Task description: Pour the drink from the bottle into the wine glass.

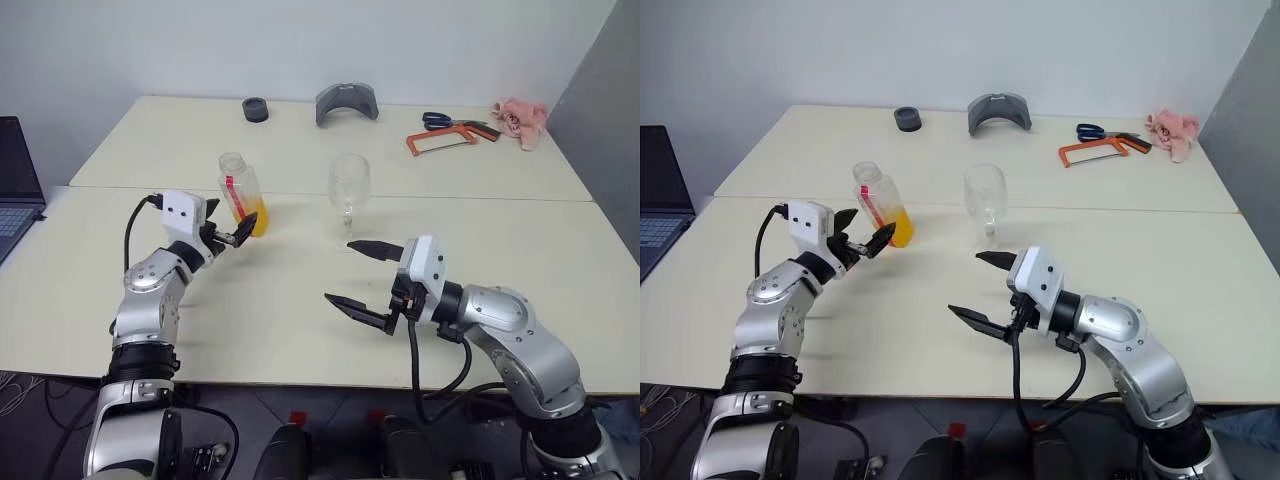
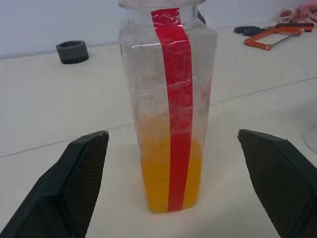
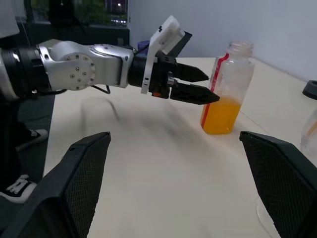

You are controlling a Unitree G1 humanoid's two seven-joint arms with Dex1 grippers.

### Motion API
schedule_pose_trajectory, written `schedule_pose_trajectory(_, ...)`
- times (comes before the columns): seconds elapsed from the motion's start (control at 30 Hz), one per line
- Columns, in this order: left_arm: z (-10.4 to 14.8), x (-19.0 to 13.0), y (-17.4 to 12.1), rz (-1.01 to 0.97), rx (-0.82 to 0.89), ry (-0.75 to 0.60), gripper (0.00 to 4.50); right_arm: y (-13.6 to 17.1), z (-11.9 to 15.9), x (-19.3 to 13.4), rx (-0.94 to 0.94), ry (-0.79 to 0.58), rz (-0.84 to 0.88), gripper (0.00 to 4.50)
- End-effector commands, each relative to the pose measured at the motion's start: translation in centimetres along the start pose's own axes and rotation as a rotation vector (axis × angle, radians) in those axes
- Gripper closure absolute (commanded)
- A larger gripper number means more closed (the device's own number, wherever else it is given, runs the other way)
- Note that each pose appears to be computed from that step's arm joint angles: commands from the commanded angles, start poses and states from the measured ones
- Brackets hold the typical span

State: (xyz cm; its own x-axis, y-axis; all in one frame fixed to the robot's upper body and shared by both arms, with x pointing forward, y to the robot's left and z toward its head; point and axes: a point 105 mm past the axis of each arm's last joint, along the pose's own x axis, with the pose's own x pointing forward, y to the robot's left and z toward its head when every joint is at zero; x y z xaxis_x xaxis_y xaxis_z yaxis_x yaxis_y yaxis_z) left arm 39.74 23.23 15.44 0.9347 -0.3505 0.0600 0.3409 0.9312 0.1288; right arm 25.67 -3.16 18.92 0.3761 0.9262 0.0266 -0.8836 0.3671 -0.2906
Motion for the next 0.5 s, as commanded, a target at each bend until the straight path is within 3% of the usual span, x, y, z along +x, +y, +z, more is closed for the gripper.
schedule_pose_trajectory(0.03,1.4,0.8,0.0,-0.013,0.033,-0.047,0.00,-0.1,1.5,0.0,-0.025,-0.049,0.000,0.04)
schedule_pose_trajectory(0.5,1.7,3.2,-0.2,-0.033,-0.004,-0.062,0.00,-0.5,1.5,0.1,-0.034,-0.044,-0.012,0.04)
